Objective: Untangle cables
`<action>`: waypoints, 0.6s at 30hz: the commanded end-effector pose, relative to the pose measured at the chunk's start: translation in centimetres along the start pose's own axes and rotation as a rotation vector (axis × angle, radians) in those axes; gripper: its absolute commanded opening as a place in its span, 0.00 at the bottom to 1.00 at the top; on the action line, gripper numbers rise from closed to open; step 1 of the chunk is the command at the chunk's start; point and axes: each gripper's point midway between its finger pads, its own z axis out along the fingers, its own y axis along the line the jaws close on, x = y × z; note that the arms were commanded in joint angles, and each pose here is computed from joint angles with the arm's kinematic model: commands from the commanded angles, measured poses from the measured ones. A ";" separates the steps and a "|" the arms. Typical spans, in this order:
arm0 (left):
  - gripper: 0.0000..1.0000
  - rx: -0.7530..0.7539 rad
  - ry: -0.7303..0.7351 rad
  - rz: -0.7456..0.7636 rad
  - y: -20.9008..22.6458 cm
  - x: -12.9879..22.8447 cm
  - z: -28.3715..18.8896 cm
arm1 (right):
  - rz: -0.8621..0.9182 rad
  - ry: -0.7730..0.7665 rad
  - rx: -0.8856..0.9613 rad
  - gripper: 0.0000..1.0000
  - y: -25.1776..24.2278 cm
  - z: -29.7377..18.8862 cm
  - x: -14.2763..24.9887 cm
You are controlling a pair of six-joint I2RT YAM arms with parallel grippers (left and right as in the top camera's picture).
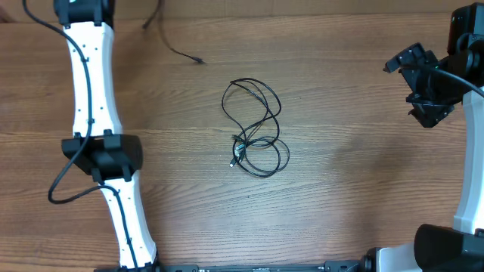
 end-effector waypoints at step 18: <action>0.57 -0.763 0.094 0.075 30.9 -11.9 -18.5 | -0.011 -0.016 -0.003 1.00 0.1 -0.3 -0.2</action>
